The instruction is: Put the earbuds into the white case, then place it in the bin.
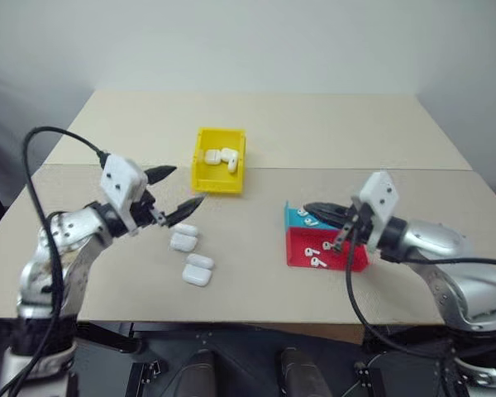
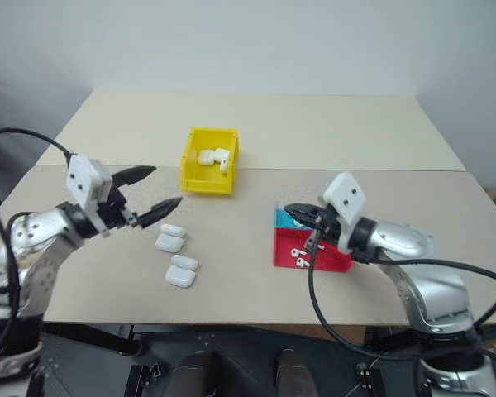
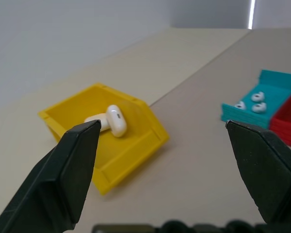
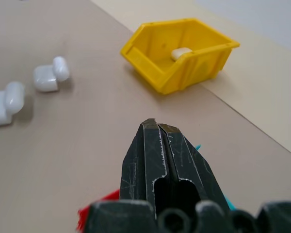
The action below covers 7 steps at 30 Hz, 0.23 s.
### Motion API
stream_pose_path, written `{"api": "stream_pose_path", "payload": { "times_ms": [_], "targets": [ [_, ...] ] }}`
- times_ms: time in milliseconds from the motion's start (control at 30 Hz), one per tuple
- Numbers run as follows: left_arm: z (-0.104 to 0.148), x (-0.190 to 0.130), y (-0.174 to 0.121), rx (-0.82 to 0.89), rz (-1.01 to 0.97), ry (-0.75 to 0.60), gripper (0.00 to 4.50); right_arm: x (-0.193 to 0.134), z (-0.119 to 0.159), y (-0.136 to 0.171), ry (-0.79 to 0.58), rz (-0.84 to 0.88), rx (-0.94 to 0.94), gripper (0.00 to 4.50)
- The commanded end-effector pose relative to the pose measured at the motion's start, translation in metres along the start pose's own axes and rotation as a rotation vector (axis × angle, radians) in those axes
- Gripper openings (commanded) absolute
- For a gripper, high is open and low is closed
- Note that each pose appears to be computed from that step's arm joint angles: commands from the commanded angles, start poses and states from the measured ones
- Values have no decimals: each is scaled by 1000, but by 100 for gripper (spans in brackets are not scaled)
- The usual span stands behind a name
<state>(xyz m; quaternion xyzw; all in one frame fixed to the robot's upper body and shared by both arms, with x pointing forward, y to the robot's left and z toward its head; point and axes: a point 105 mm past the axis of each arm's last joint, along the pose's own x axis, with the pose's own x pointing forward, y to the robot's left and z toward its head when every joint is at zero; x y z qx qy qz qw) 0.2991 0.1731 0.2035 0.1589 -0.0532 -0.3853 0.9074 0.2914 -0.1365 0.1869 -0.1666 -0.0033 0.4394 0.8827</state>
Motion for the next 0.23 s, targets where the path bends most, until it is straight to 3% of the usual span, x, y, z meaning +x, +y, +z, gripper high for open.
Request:
{"api": "stream_pose_path", "payload": {
  "times_ms": [33,233],
  "targets": [
    [15,-14,-15,34,-52,-17,449,-16,16,6,-55,72,-79,0],
    [32,-43,-26,-33,-199,-18,449,-43,15,15,-25,174,-108,0]
  ]
}}
